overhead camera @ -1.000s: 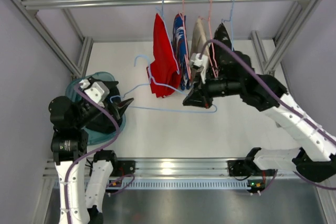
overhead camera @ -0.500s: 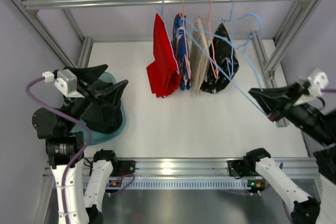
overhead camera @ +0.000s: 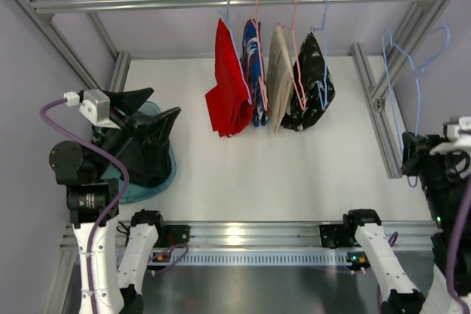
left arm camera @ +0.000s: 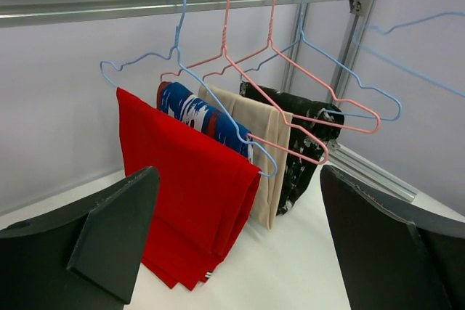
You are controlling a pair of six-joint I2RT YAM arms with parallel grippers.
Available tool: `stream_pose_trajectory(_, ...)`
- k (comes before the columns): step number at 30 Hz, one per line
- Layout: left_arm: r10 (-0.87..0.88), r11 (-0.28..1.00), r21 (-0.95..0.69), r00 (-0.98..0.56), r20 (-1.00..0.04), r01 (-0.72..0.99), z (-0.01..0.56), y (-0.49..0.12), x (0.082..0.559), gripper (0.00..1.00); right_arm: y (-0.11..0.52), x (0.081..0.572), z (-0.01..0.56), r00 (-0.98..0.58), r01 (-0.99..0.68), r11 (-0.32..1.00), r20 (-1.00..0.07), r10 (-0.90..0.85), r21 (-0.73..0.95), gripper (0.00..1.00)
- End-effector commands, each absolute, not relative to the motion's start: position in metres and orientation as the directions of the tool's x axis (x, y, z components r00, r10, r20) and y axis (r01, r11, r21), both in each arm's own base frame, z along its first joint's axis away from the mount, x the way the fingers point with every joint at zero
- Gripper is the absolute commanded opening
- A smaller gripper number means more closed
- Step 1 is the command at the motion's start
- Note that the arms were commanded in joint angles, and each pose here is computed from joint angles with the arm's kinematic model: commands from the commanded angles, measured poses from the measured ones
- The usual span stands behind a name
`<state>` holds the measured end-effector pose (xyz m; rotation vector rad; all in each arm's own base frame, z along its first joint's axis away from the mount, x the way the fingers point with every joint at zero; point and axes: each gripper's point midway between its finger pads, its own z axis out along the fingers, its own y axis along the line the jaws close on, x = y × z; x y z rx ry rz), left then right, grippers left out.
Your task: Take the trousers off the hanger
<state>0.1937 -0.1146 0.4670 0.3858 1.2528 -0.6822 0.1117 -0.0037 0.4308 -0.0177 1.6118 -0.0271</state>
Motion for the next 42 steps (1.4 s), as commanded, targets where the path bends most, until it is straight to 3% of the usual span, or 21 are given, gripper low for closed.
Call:
stream_pose_trajectory(1,-0.248,0.754,-0.051,0.212,-0.946,0.655,0.474,-0.113,0.192,0.98,-0.026,0.159,0.412,-0.193,0.117,0.99,-0.979,-0.061,-0.084,0.0)
stream_pose_trajectory(9,-0.216,0.774,-0.016,0.241,-0.946,0.633,0.47,-0.11,0.182,0.98,-0.019,0.248,0.455,-0.145,0.077,0.988,-0.982,-0.125,-0.137,0.0)
stream_pose_trajectory(21,-0.204,0.773,-0.029,0.206,-0.957,0.634,0.455,-0.111,0.187,0.98,-0.048,0.32,0.471,-0.143,-0.001,0.988,-0.978,-0.15,-0.151,0.0)
stream_pose_trajectory(28,-0.186,0.77,-0.027,0.184,-0.965,0.637,0.441,-0.111,0.194,0.98,-0.074,0.339,0.448,-0.201,-0.076,0.993,-0.974,-0.103,-0.089,0.0)
stream_pose_trajectory(38,-0.189,0.763,-0.081,0.101,-0.977,0.642,0.417,-0.111,0.21,0.98,-0.084,0.33,0.395,-0.286,-0.1,0.988,-0.947,-0.145,-0.121,0.0)
stream_pose_trajectory(42,-0.195,0.749,-0.133,0.024,-0.981,0.649,0.411,-0.113,0.22,0.95,-0.092,0.325,0.383,-0.304,-0.074,0.989,-0.942,-0.143,-0.126,0.13)
